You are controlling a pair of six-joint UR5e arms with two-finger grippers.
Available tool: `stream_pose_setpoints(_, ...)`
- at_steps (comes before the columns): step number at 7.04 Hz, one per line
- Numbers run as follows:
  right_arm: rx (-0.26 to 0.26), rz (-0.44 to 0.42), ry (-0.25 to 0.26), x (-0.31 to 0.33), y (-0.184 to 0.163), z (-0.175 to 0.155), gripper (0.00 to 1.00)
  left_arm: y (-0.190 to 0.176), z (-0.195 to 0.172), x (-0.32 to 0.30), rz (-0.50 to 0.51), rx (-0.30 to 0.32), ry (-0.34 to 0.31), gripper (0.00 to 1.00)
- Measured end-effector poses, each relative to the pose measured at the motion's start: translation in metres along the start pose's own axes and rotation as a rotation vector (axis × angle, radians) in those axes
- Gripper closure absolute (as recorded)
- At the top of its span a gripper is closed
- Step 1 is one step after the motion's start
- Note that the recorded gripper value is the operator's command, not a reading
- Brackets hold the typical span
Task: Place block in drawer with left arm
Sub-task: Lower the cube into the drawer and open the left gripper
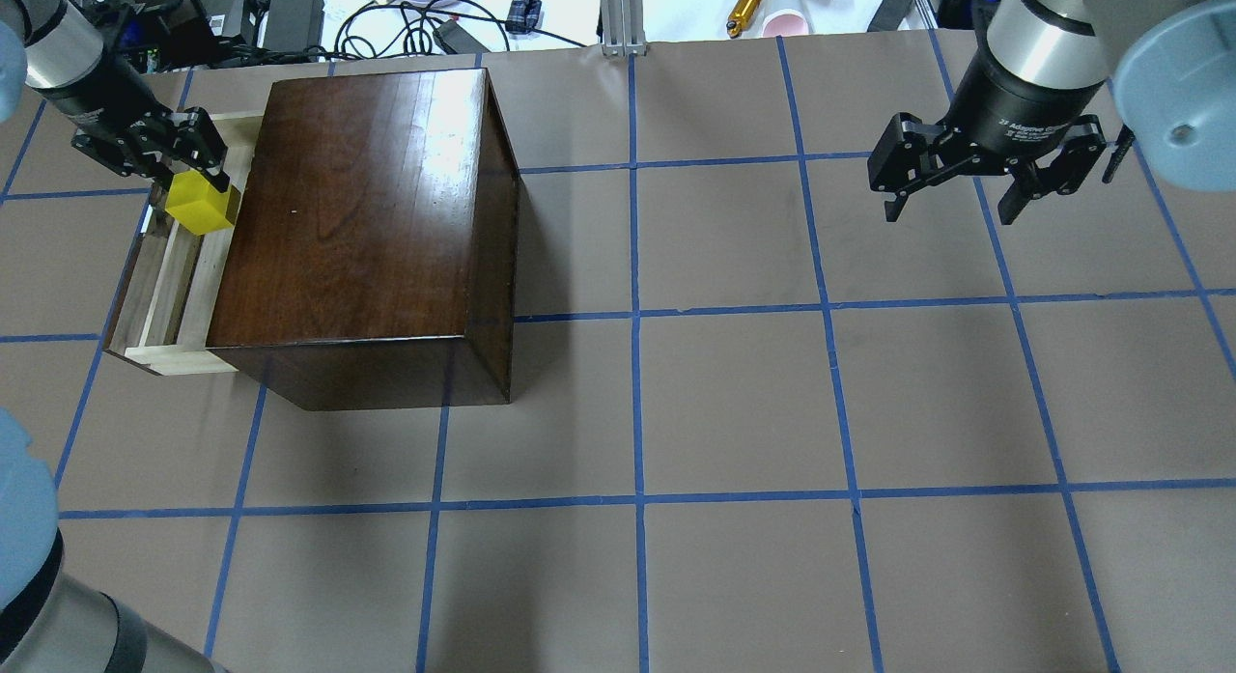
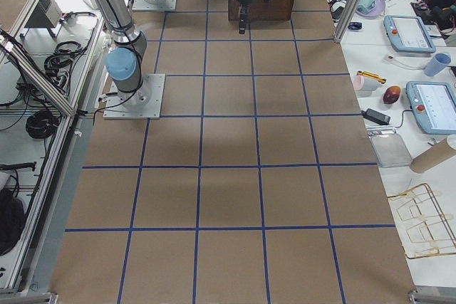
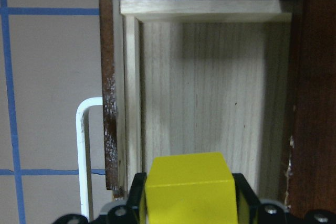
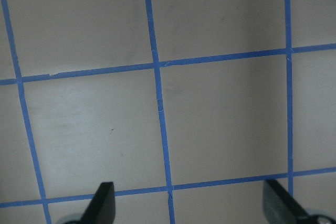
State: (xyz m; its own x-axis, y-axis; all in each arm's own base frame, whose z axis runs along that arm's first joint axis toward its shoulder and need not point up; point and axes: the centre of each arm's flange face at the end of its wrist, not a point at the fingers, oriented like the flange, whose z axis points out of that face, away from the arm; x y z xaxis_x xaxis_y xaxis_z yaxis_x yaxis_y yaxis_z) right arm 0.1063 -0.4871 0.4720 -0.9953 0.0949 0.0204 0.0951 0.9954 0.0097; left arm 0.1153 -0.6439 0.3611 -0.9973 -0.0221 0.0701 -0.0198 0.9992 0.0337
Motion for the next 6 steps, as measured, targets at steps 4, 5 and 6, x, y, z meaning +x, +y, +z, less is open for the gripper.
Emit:
stream_pose_setpoints(4,0.0,0.0,0.0,0.0,0.0,-0.0002,0.0,0.0033,0.0156,0.0003,0.002,-0.029,0.008,0.01)
stream_pose_setpoints(5,0.0,0.0,0.0,0.0,0.0,-0.0002,0.0,0.0033,0.0164,0.0003,0.001,-0.032,0.009,0.0)
stream_pose_setpoints(6,0.0,0.0,0.0,0.0,0.0,-0.0002,0.0,0.0032,0.0163,0.0002,-0.001,-0.033,0.009,0.0)
